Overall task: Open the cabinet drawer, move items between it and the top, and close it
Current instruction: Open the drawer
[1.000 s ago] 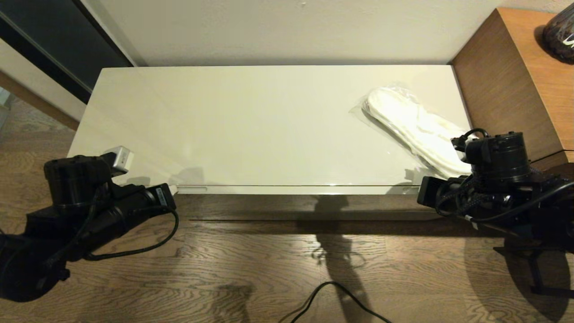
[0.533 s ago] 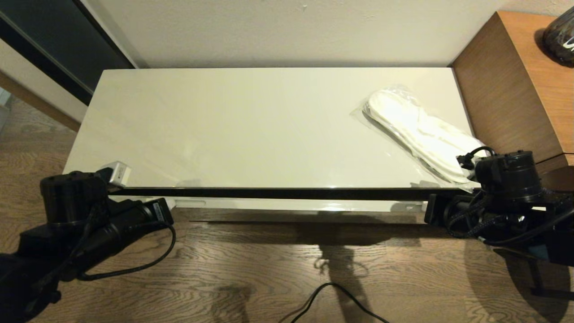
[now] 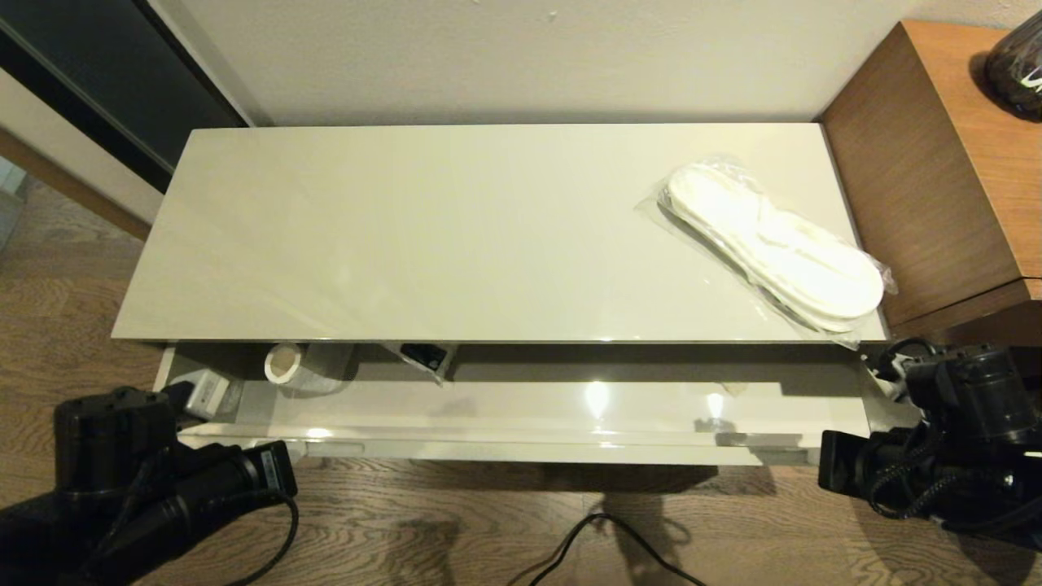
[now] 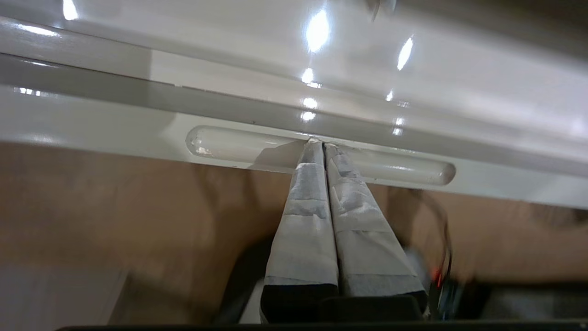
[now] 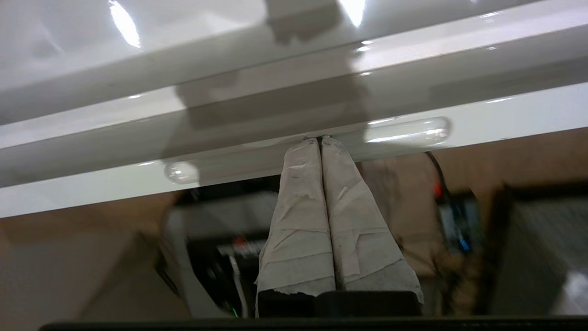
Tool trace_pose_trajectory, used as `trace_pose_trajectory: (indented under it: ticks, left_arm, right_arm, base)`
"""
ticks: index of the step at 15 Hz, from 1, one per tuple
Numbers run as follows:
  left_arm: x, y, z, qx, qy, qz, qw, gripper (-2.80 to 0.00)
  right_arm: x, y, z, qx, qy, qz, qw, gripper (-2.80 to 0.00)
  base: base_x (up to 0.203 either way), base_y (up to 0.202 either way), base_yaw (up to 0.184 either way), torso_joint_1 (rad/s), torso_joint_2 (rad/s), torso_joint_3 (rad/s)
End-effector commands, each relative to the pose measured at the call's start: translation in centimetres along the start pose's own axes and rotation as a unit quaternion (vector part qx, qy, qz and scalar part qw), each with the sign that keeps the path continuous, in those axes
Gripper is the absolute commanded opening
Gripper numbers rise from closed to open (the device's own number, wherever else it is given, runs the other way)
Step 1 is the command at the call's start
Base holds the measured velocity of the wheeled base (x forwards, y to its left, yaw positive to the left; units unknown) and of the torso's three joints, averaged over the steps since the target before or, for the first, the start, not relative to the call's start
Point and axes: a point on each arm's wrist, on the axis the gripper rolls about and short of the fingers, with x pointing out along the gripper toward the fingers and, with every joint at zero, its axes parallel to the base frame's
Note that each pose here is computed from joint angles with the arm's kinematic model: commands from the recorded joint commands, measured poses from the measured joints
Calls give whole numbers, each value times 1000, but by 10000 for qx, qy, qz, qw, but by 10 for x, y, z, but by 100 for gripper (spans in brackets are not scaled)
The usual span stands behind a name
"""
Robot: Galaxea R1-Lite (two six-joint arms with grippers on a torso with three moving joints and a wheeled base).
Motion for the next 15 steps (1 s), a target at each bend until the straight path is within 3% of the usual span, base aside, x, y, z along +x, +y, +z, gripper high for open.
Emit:
trace_pose_trajectory:
  ticks: [1, 5, 8, 9, 11, 15]
  left_arm:
    - [-18, 2, -16, 96, 245, 17, 9997, -280]
    - [-88, 4, -34, 258, 301, -163, 9991, -280]
    - [-160, 2, -39, 62, 596, -635, 9962, -280]
    - [-192, -1, -37, -1, 448, -855, 9953, -280]
    - [-235, 0, -47, -163, 536, -1002, 9934, -280]
    - [-225, -3, -35, -440, 302, -1070, 9928, -280]
  right_arm:
    - [-23, -7, -7, -84, -249, 126, 9996, -280]
    - [-84, -31, -35, -455, -168, 303, 9984, -280]
    - [-134, -50, -56, -640, -108, 495, 9967, -280]
    - [-152, -54, -58, -681, -155, 562, 9960, -280]
    - [-166, -57, -58, -727, -167, 592, 9955, -280]
    - [-162, -45, -34, -658, -366, 593, 9954, -280]
  base:
    - [0, 0, 0, 0, 0, 0]
    - [0, 0, 0, 0, 0, 0]
    - [0, 0, 0, 0, 0, 0]
    - [0, 0, 0, 0, 0, 0]
    - [0, 0, 0, 0, 0, 0]
    - [0, 0, 0, 0, 0, 0]
